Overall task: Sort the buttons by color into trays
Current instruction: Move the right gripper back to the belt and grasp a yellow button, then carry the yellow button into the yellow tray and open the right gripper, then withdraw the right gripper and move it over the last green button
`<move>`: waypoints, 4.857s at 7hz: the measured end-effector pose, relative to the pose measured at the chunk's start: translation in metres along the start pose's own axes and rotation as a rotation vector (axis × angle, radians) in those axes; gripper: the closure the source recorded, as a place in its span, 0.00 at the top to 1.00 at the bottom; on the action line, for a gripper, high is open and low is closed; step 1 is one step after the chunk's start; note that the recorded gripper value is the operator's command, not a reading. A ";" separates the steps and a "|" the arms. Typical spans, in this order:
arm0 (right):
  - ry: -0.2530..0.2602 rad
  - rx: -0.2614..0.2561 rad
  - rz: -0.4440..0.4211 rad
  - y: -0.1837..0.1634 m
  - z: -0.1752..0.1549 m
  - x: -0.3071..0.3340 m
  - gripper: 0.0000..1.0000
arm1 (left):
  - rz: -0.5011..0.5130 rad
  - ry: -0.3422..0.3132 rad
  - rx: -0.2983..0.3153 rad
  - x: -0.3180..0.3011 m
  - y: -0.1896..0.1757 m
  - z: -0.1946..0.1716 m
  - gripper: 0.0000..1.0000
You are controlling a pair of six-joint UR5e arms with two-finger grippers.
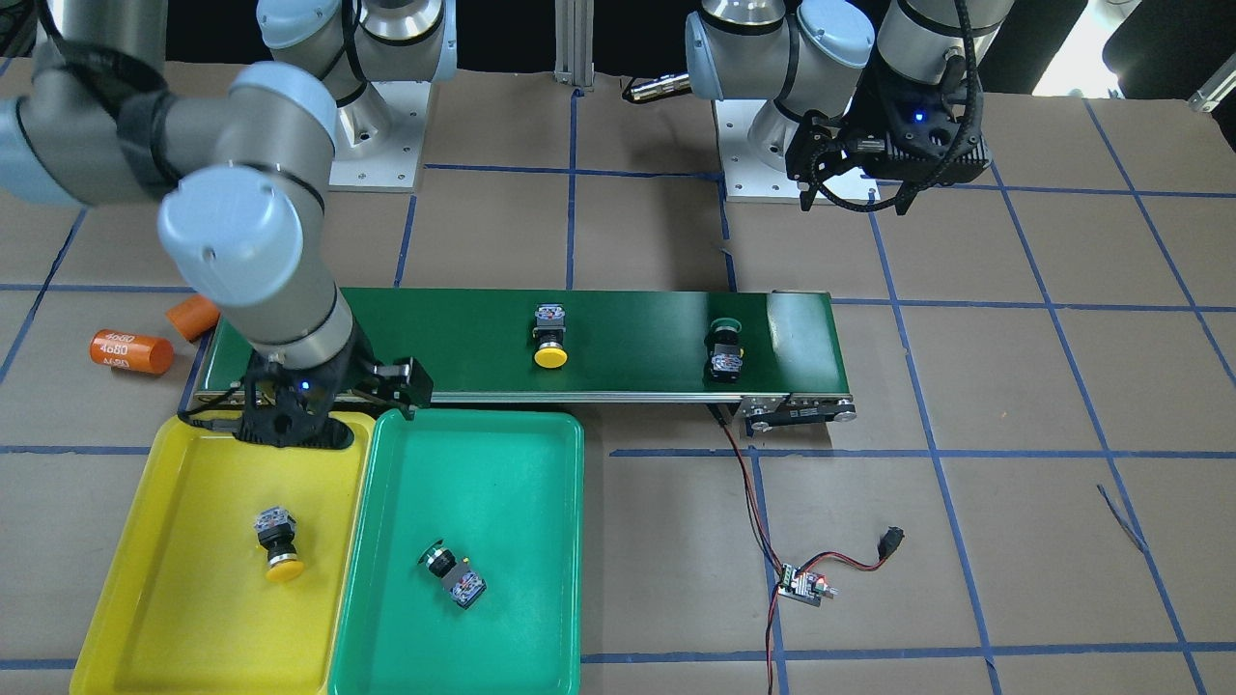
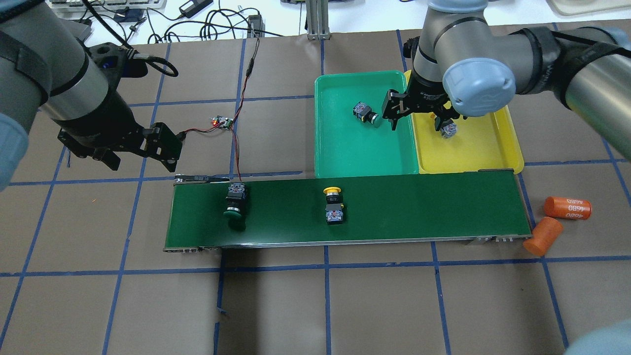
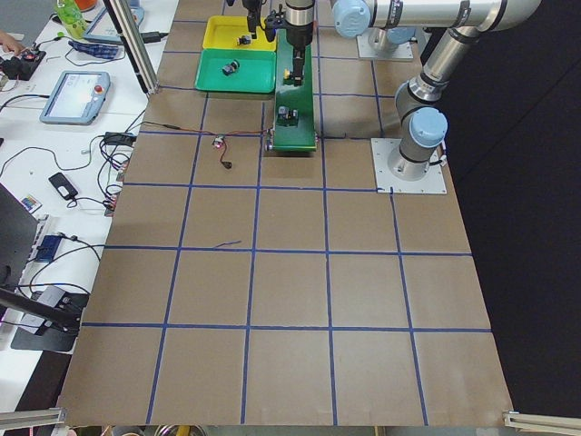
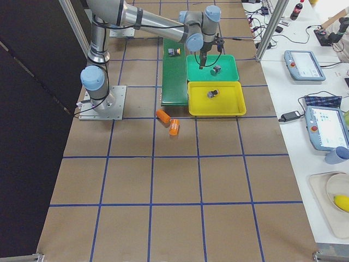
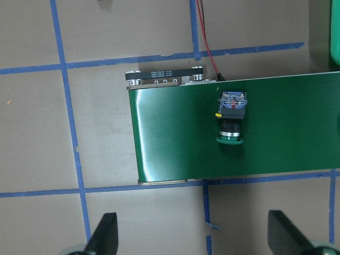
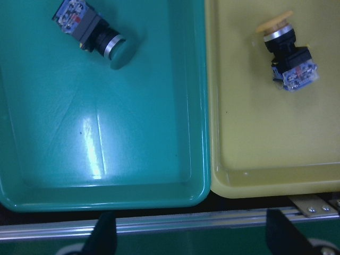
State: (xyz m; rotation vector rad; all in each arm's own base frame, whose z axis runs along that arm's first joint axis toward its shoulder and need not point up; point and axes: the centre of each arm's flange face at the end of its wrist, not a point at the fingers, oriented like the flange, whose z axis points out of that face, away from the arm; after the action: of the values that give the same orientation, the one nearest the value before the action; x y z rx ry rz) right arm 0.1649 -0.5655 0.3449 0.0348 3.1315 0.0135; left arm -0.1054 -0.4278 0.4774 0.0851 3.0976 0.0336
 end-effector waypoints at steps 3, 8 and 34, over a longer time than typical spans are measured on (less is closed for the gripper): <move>-0.004 0.075 -0.185 0.026 -0.010 0.015 1.00 | 0.000 0.000 -0.010 0.001 0.000 0.005 1.00; -0.001 0.075 -0.235 -0.001 0.026 -0.013 1.00 | 0.000 0.000 -0.002 0.000 -0.001 0.001 1.00; -0.044 -0.085 -0.115 -0.078 0.090 0.060 0.79 | 0.024 0.014 0.000 0.006 -0.004 0.005 1.00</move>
State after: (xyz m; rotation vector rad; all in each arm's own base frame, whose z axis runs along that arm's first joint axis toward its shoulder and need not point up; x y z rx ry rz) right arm 0.1038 -0.6415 0.2532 -0.1427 3.0794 0.1433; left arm -0.1117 -0.4309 0.4724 0.1226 3.1109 0.0354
